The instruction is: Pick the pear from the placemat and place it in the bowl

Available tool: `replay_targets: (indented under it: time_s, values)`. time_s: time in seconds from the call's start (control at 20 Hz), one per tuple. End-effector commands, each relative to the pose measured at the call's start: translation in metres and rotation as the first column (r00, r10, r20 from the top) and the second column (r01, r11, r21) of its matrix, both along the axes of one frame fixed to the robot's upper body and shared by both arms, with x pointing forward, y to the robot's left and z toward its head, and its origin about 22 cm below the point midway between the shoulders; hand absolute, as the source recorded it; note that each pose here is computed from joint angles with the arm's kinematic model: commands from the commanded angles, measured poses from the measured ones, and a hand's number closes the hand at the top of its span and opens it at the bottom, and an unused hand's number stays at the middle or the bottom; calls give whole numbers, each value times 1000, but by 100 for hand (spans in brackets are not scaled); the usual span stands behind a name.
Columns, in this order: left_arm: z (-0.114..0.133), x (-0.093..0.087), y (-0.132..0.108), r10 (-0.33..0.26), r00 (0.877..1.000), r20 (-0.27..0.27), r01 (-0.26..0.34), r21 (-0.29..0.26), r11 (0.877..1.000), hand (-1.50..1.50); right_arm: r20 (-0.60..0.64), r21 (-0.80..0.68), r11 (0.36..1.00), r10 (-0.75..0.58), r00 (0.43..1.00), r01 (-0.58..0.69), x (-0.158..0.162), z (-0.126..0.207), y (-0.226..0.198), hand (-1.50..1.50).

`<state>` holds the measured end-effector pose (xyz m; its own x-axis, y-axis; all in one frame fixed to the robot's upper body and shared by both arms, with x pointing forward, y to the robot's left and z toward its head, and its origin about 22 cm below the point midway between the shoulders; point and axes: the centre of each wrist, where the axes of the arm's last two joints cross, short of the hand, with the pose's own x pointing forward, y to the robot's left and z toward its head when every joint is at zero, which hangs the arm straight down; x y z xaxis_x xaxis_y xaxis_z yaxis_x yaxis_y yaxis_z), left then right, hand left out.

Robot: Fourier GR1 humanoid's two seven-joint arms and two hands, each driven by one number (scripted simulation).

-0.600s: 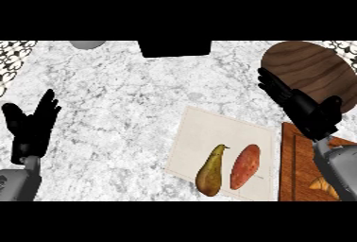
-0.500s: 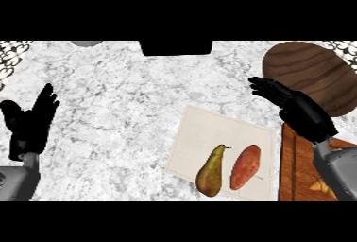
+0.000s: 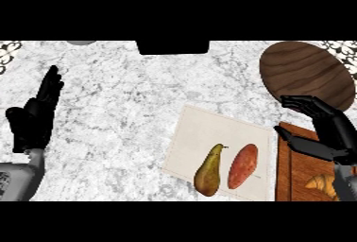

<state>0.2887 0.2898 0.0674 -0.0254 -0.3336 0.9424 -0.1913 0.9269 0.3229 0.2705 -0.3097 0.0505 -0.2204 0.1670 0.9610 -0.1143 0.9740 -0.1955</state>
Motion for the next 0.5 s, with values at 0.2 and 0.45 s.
replay_targets:
  time_s: [0.2, 0.45]
  values:
    - [6, 2, -16, -45, 999, 31, 44, 31, 999, 0, 153, -258, 957, 176, 972, -132, -35, 23, -9, -150]
    - [5, -9, -29, -45, 999, 22, 45, 17, 999, 0, -8, -471, 858, 225, 974, -202, -51, 49, 11, -150]
